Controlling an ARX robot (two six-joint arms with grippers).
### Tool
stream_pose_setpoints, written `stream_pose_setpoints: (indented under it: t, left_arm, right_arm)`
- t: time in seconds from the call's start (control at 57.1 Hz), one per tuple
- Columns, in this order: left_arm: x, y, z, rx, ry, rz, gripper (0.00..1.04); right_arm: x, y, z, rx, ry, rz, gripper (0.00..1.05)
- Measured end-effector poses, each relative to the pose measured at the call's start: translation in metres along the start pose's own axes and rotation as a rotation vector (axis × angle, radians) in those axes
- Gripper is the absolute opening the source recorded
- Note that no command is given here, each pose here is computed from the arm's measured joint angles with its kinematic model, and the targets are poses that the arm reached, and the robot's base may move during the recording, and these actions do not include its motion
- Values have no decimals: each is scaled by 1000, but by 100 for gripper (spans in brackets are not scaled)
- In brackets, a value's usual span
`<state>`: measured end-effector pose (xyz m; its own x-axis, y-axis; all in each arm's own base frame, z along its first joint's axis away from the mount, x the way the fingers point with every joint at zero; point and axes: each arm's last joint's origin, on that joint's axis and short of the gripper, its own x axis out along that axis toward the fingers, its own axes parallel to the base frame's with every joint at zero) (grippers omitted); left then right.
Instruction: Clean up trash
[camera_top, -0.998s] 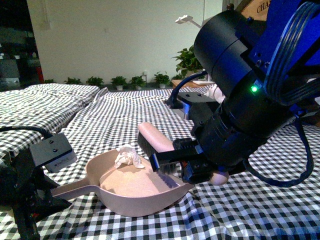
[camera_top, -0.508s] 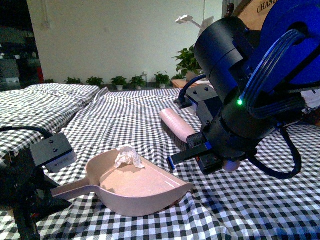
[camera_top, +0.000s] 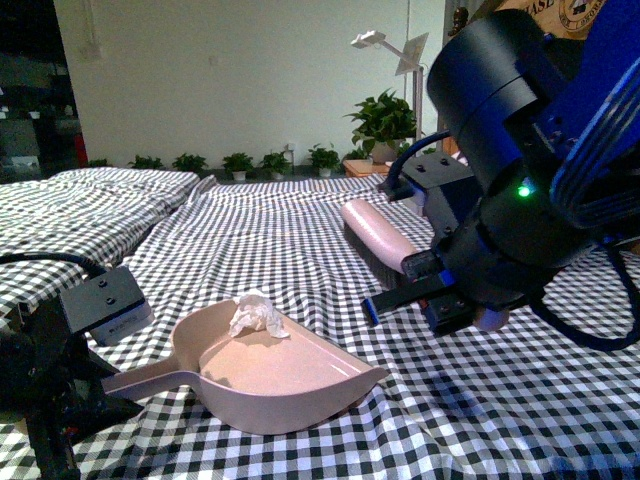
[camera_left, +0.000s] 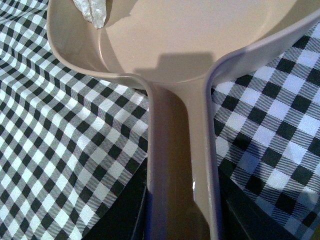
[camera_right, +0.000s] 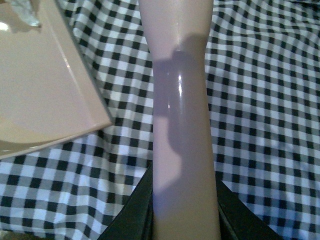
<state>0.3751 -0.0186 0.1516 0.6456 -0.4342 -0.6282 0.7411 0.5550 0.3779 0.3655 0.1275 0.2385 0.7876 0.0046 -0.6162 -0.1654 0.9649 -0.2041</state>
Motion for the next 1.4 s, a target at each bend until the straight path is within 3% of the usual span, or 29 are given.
stream_pose_setpoints:
  t: [0.088,0.158,0.28,0.403,0.56,0.665,0.893,1.156,1.278,1.401]
  left_arm:
    - [0,0,0,1,1,3,28]
    - [1,1,-1,1,-12,86,28]
    - [1,15,2,-65,-49,314,28]
    - [-14,53,1,-207,-27,608,28]
    - [-45,79,0,-347,-37,823,28]
    - [-80,86,15,-391,-85,935,28]
    - [-146,63,53,-406,-214,1032,28]
    - [-191,16,88,-431,-325,1027,28]
    - [-207,-11,97,-444,-368,1030,28]
    - [-213,-38,90,-481,-355,1041,28]
  right_arm:
    - [-2,-8,1,14,-5,-13,20]
    - [-4,-11,2,20,-9,-14,20]
    - [-6,-11,3,23,-13,8,20]
    - [-15,-20,8,46,-31,14,20]
    - [-37,-42,17,100,-88,-4,20]
    - [-64,-64,26,140,-163,-44,20]
    - [-122,-98,27,190,-299,-120,20]
    - [-176,-124,6,237,-394,-183,20]
    - [-200,-132,-8,256,-441,-207,20]
    - [-219,-135,-23,283,-488,-196,20]
